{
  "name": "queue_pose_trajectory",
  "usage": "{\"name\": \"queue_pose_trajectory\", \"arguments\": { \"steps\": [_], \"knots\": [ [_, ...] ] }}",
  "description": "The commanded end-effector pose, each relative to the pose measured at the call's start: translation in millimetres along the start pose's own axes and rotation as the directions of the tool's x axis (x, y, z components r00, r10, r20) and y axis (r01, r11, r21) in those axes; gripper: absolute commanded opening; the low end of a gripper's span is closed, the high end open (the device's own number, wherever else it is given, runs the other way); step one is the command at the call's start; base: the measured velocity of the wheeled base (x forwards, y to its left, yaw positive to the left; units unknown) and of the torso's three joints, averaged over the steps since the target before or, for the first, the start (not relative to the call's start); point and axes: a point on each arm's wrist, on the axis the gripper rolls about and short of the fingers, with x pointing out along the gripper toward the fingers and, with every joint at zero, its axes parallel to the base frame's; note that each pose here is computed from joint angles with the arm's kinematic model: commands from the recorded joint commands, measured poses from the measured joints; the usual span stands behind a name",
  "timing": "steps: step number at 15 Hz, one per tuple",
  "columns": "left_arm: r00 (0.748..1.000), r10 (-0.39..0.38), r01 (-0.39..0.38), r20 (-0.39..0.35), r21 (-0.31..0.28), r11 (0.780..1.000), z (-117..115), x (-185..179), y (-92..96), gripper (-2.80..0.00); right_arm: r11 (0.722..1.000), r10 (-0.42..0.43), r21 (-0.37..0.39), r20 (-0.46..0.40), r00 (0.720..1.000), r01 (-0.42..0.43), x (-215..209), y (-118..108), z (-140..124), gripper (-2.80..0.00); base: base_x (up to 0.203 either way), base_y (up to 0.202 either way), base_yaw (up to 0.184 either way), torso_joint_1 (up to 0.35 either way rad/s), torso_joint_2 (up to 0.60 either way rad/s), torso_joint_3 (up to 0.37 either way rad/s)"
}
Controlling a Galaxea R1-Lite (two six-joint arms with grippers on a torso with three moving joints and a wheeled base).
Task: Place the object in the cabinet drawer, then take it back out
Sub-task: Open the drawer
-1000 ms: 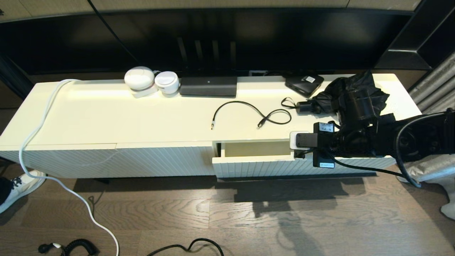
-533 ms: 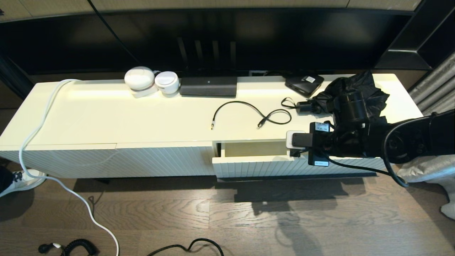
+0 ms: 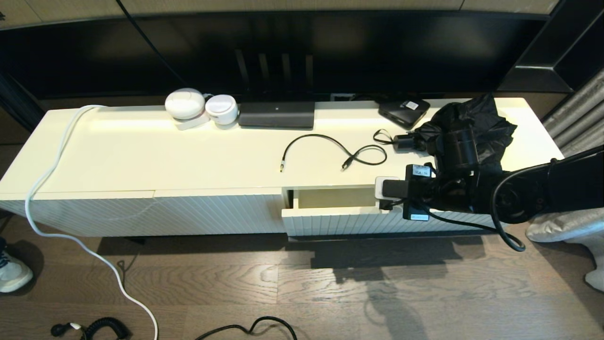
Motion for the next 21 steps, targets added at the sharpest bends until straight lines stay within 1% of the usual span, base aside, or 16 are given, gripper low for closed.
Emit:
{"name": "queue_pose_trajectory", "arguments": {
  "steps": [1, 6, 7, 8, 12, 13, 18, 21],
  "knots": [
    [1.000, 0.001, -0.001, 0.000, 0.000, 1.000, 0.0, 0.0, 0.0, 0.00, 1.000, -0.007, -0.009, 0.001, 1.000, 0.007, 4.4, 1.3, -0.7, -2.80, 0.000, 0.000, 0.000, 0.000, 0.00, 0.000],
    [1.000, 0.000, 0.000, 0.000, 0.000, 1.000, 0.0, 0.0, 0.0, 0.00, 1.000, -0.021, -0.014, -0.001, 1.000, 0.021, 10.1, 1.9, -3.5, -2.80, 0.000, 0.000, 0.000, 0.000, 0.00, 0.000],
    [1.000, 0.000, 0.000, 0.000, 0.000, 1.000, 0.0, 0.0, 0.0, 0.00, 0.998, -0.049, -0.039, 0.007, 0.999, 0.049, 13.4, 0.5, -3.7, -2.80, 0.000, 0.000, 0.000, 0.000, 0.00, 0.000],
    [1.000, 0.000, 0.000, 0.000, 0.000, 1.000, 0.0, 0.0, 0.0, 0.00, 0.997, -0.060, -0.046, 0.010, 0.998, 0.061, 15.3, 0.1, -4.2, -2.80, 0.000, 0.000, 0.000, 0.000, 0.00, 0.000],
    [1.000, 0.000, 0.000, 0.000, 0.000, 1.000, 0.0, 0.0, 0.0, 0.00, 0.996, -0.067, -0.052, 0.004, 0.998, 0.067, 18.1, -0.7, -7.9, -2.80, 0.000, 0.000, 0.000, 0.000, 0.00, 0.000],
    [1.000, 0.000, 0.000, 0.000, 0.000, 1.000, 0.0, 0.0, 0.0, 0.00, 0.995, -0.068, -0.068, 0.003, 0.998, 0.068, 18.4, -1.1, -8.2, -2.80, 0.000, 0.000, 0.000, 0.000, 0.00, 0.000],
    [1.000, 0.000, 0.000, 0.000, 0.000, 1.000, 0.0, 0.0, 0.0, 0.00, 0.995, -0.059, -0.077, 0.000, 0.998, 0.059, 19.3, 1.3, -9.2, -2.80, 0.000, 0.000, 0.000, 0.000, 0.00, 0.000],
    [1.000, 0.000, 0.000, 0.000, 0.000, 1.000, 0.0, 0.0, 0.0, 0.00, 0.995, -0.038, -0.090, -0.009, 0.999, 0.037, 19.8, 6.6, -11.0, -2.80, 0.000, 0.000, 0.000, 0.000, 0.00, 0.000]
  ]
}}
